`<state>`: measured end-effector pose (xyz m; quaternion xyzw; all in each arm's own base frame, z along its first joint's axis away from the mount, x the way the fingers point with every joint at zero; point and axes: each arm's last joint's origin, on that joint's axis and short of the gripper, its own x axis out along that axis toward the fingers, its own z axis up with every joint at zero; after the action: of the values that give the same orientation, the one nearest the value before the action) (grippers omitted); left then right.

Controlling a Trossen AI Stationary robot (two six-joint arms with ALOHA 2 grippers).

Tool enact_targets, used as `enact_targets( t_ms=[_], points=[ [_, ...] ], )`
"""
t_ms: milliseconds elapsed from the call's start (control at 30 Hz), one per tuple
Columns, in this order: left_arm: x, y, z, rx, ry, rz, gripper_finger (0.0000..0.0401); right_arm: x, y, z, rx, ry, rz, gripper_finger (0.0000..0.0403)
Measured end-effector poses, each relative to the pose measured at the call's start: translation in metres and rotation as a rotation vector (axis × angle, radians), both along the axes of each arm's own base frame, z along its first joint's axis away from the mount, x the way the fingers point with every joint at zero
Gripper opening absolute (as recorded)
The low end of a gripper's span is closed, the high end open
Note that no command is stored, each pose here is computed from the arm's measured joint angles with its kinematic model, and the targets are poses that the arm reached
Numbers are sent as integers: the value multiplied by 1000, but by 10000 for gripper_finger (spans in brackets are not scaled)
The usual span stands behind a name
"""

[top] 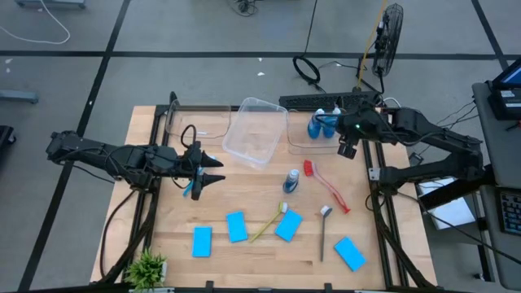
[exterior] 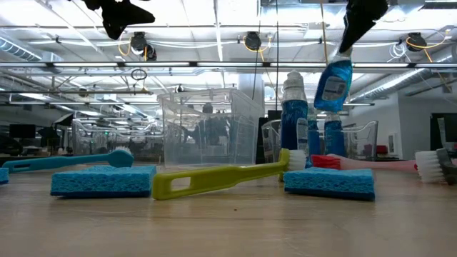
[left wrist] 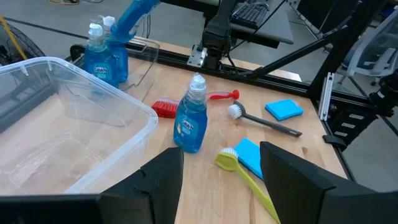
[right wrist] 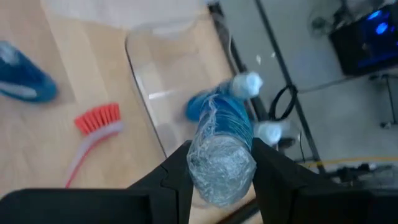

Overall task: Pick & Place Kitchen Sink Supplies
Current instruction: Put the blue soap dispenser into the right transparent bin

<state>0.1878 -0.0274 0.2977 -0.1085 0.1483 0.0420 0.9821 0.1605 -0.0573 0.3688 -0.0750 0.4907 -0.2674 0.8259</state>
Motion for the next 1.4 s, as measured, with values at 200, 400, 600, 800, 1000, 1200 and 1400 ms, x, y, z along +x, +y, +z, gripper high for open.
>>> enact_targets(
  t_ms=[200,400,600,800,1000,1200,1400],
  points=[
    [0,0,0,0,0,0,214,-2,-8,-8,77,70,-20,118],
    [0,0,0,0,0,2,214,-2,-15,-23,142,86,-37,118],
    [0,0,0,0,-1,2,214,-3,-22,-45,157,144,-57,118],
    [0,0,0,0,-1,2,214,-2,-28,-58,191,145,-41,117],
    [0,0,0,0,0,2,214,-4,-35,-70,238,137,-31,117],
    [0,0,0,0,-1,3,214,-7,-41,-80,265,137,-35,117],
    [0,1,0,-1,-2,23,214,-10,-46,-84,273,145,-29,117]
  ],
)
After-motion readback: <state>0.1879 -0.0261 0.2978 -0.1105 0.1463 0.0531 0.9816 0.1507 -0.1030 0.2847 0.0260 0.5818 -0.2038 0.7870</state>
